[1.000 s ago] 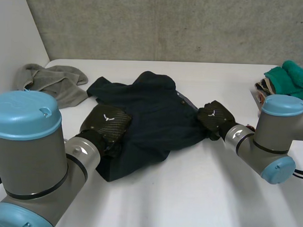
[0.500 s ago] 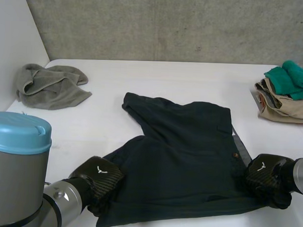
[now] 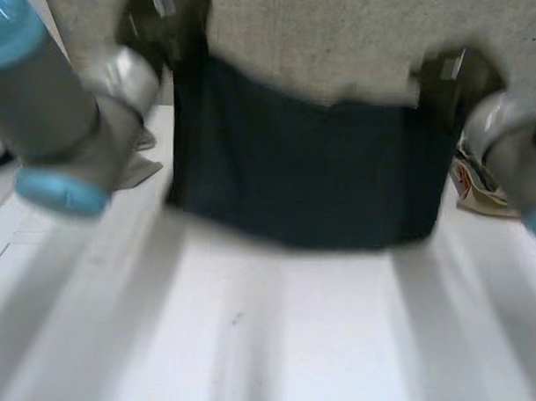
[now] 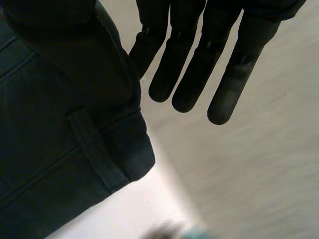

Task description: Fold the laundry.

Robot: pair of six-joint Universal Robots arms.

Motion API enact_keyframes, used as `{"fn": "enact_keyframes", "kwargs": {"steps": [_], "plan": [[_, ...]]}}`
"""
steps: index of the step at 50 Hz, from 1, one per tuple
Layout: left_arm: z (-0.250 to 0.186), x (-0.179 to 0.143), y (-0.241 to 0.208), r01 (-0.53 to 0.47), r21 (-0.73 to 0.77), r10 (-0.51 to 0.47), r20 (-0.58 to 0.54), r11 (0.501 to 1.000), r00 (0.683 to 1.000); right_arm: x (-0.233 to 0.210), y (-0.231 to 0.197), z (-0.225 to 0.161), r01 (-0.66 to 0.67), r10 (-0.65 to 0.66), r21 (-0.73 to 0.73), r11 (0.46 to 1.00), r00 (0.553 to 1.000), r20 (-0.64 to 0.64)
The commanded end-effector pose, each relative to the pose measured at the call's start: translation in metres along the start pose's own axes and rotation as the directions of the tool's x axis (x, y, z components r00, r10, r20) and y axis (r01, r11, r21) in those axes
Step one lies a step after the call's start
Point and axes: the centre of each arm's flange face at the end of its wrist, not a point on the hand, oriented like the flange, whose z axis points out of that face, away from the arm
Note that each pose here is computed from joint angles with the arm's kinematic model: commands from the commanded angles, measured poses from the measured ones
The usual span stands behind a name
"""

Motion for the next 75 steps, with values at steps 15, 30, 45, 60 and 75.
{"fn": "enact_keyframes", "kwargs": {"steps": [15,30,45,60,75], "plan": [[-0.005,-0.043,-0.016,0.192,0.019,-0.193,0.092,0.981,0.977,0.010,-0.044,0.009,-0.098,0.131,0.230,0.968,0.982,-0.135],[-0.135,0.053,0.125,0.190,-0.484,-0.302,-0.163,0.854,0.939,-0.102,0.125,-0.066,-0.068,0.148,-0.325,0.943,0.962,0.228],[-0.223,0.053,0.085,-0.050,-0.721,-0.275,-0.327,0.691,0.904,-0.072,0.111,-0.150,0.362,-0.008,-0.502,0.785,0.817,0.576],[-0.198,0.046,0.079,-0.133,-0.689,-0.192,-0.374,0.713,0.908,-0.072,0.103,-0.141,0.241,0.053,-0.484,0.841,0.855,0.516],[-0.228,0.051,0.088,-0.052,-0.806,-0.256,-0.247,0.589,0.935,-0.082,0.125,-0.104,0.019,0.079,-0.271,0.962,0.935,0.346]]}}
